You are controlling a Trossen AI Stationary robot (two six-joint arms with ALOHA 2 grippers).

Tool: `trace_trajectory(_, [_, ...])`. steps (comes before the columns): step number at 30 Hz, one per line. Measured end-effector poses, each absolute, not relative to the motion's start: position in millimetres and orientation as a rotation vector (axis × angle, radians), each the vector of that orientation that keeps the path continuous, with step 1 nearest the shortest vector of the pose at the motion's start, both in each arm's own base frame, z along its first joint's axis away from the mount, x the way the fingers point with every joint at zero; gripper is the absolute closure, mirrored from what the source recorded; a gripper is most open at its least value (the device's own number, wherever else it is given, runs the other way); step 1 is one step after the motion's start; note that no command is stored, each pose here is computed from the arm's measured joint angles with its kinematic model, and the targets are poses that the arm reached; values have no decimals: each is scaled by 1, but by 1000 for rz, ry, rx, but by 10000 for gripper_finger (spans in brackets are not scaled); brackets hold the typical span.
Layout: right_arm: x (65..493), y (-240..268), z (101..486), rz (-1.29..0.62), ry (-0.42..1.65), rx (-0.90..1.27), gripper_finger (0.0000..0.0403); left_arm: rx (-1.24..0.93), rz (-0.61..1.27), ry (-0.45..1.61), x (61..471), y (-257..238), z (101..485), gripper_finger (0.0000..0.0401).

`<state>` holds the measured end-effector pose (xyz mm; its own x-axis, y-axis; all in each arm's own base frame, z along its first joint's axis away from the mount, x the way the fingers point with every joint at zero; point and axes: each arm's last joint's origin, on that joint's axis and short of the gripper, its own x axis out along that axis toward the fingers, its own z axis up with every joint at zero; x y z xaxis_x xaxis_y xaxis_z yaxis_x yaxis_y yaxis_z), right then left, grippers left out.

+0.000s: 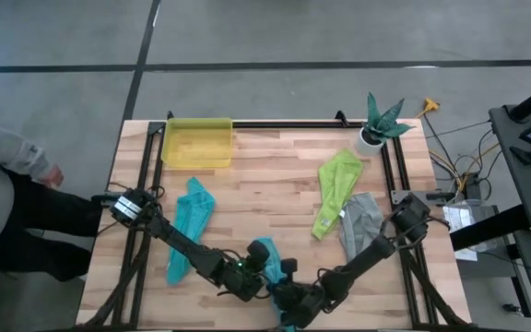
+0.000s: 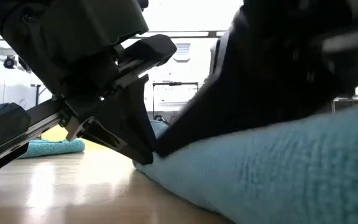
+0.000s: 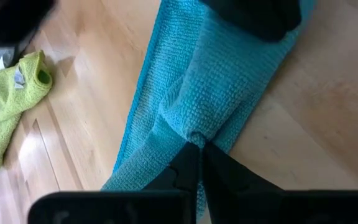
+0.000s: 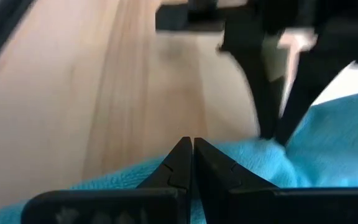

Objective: Roll microfiber towels into tight, uniform cylinder then place into a basket
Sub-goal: Roll the right light blue towel

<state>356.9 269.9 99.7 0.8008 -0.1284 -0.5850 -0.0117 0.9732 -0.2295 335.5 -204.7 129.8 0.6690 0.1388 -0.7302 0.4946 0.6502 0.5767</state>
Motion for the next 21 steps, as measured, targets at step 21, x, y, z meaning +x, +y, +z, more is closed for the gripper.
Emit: trace_trajectory(21, [347, 264, 86, -139, 681, -212, 390, 935, -194, 822, 323, -219, 129, 321])
